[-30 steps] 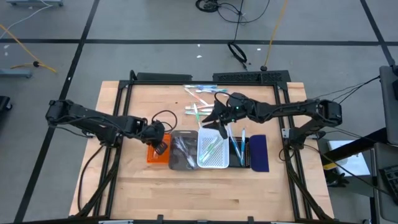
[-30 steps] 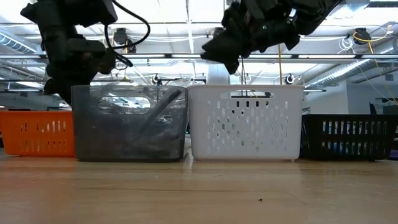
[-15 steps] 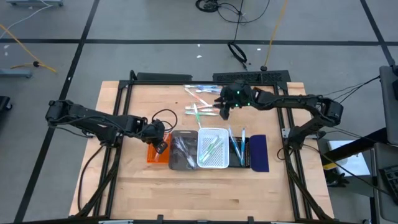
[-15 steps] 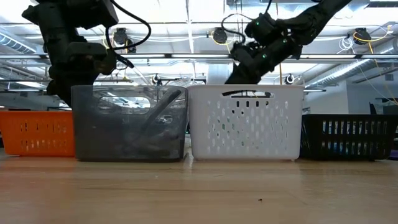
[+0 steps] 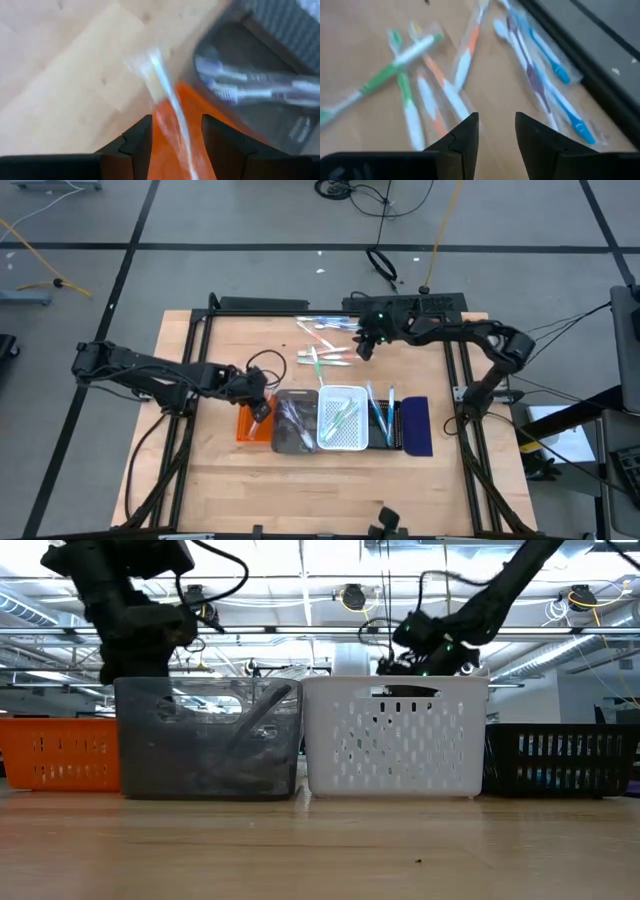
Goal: Pick & Place Toothbrushes
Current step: Put the purple toothbrush into the left black bin
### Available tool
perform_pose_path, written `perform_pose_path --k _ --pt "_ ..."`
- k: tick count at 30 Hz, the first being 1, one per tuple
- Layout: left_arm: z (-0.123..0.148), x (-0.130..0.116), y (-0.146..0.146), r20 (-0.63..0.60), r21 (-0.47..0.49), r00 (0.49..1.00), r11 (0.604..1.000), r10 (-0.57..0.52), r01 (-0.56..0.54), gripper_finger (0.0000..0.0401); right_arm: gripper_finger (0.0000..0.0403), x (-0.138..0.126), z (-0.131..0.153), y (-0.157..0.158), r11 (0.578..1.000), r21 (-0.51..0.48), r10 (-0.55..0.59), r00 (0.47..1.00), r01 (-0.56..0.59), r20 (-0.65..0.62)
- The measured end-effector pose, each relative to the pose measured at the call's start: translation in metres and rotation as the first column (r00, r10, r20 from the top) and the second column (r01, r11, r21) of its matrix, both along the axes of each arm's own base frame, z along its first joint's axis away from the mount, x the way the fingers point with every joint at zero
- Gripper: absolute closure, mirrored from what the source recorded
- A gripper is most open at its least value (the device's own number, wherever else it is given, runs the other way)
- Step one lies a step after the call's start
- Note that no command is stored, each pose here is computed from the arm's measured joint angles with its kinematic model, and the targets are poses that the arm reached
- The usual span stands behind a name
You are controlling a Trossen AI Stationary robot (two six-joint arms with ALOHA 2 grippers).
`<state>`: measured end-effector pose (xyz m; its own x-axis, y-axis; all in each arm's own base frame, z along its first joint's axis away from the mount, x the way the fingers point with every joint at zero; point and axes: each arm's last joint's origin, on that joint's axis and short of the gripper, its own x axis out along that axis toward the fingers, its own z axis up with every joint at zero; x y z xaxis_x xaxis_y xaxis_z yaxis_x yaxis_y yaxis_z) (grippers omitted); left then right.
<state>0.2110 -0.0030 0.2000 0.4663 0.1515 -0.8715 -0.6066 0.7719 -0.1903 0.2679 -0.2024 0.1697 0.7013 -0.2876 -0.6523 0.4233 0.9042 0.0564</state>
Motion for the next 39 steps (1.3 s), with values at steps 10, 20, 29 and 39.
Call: perform_pose_path --k 10,20,29,39 --pt "0.011 0.008 0.017 0.088 0.083 0.996 0.996 -0.031 0.024 0.0231 0.0284 0.016 -0.026 -0.028 0.999 -0.039 -0.029 0.971 0.020 -0.236" --pt "0.012 0.010 0.024 0.105 0.113 0.994 0.993 -0.042 0.030 0.0231 0.0284 0.022 -0.034 -0.031 0.998 -0.068 -0.035 0.955 0.015 -0.295" --pt "0.012 0.010 0.024 0.099 0.131 0.993 0.990 -0.069 0.056 0.0231 0.0284 0.023 -0.017 -0.026 0.987 -0.160 -0.050 0.951 0.000 -0.306" --pt "0.013 0.010 0.024 0.102 0.131 0.992 0.990 -0.069 0.056 0.0231 0.0284 0.023 -0.037 -0.032 0.989 -0.148 -0.045 0.935 -0.008 -0.353"
